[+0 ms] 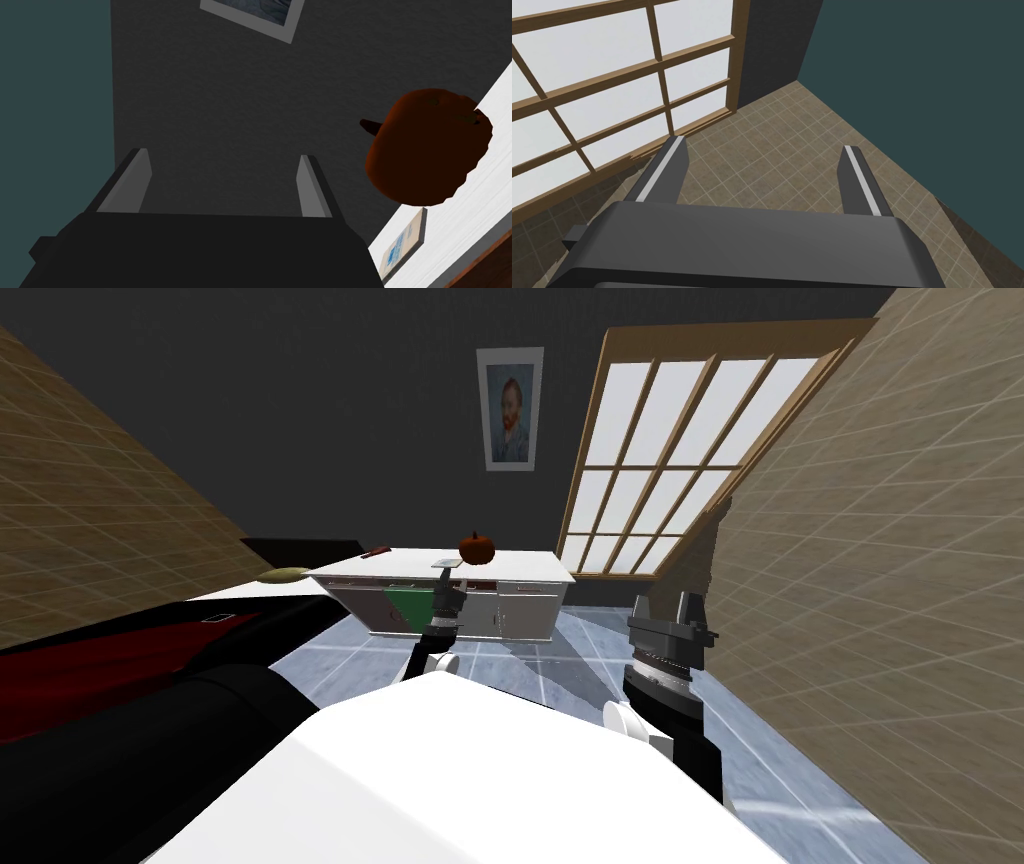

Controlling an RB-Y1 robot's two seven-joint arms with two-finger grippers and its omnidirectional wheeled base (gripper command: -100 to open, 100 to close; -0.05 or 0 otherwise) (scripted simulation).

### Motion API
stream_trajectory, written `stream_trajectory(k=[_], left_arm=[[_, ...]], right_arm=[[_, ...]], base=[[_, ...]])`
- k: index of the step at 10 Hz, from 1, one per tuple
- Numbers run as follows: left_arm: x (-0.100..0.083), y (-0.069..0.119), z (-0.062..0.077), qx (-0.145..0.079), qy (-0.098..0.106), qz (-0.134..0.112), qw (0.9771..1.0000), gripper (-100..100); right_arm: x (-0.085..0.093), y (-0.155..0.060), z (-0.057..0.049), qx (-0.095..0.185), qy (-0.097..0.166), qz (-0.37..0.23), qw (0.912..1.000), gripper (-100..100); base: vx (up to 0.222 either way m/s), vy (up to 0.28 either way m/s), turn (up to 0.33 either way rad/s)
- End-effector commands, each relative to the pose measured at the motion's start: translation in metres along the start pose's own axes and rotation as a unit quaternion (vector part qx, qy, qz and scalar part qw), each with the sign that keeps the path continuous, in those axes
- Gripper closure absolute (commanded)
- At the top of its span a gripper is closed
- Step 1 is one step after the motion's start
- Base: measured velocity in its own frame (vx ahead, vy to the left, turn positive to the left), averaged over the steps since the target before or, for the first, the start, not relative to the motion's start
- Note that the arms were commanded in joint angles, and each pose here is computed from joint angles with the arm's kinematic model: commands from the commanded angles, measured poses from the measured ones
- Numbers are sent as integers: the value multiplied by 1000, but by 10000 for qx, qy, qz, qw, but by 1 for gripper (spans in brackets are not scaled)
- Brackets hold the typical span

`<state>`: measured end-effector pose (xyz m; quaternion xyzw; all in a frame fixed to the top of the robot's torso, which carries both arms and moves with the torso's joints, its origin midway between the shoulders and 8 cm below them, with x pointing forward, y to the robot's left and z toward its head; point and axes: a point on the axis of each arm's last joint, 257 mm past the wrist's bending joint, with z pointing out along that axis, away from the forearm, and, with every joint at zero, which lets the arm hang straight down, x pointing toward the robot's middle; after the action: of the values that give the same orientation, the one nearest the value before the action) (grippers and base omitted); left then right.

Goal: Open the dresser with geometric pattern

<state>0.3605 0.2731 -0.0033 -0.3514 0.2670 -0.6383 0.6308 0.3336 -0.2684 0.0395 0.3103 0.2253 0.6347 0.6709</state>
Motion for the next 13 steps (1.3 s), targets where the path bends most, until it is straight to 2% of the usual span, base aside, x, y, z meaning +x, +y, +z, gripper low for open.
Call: stream_trajectory(k=[1, 3, 4, 8, 13], left_arm=[[0, 0, 0, 0, 0, 0, 10000, 0], [0, 0, 0, 0, 0, 0, 10000, 0], [3, 6, -2, -40, 189, 99, 9998, -100], [2, 24, -8, -102, 414, 237, 9988, -100], [-5, 51, -18, -126, 527, 346, 9979, -100]], right_arm=[[0, 0, 0, 0, 0, 0, 10000, 0], [0, 0, 0, 0, 0, 0, 10000, 0], [0, 0, 0, 0, 0, 0, 10000, 0], [0, 0, 0, 4, -1, 0, 10000, 0], [0, 0, 0, 4, -1, 0, 10000, 0]], base=[[0, 0, 0], [0, 0, 0], [41, -21, 16], [63, -49, 18], [91, -69, 24]])
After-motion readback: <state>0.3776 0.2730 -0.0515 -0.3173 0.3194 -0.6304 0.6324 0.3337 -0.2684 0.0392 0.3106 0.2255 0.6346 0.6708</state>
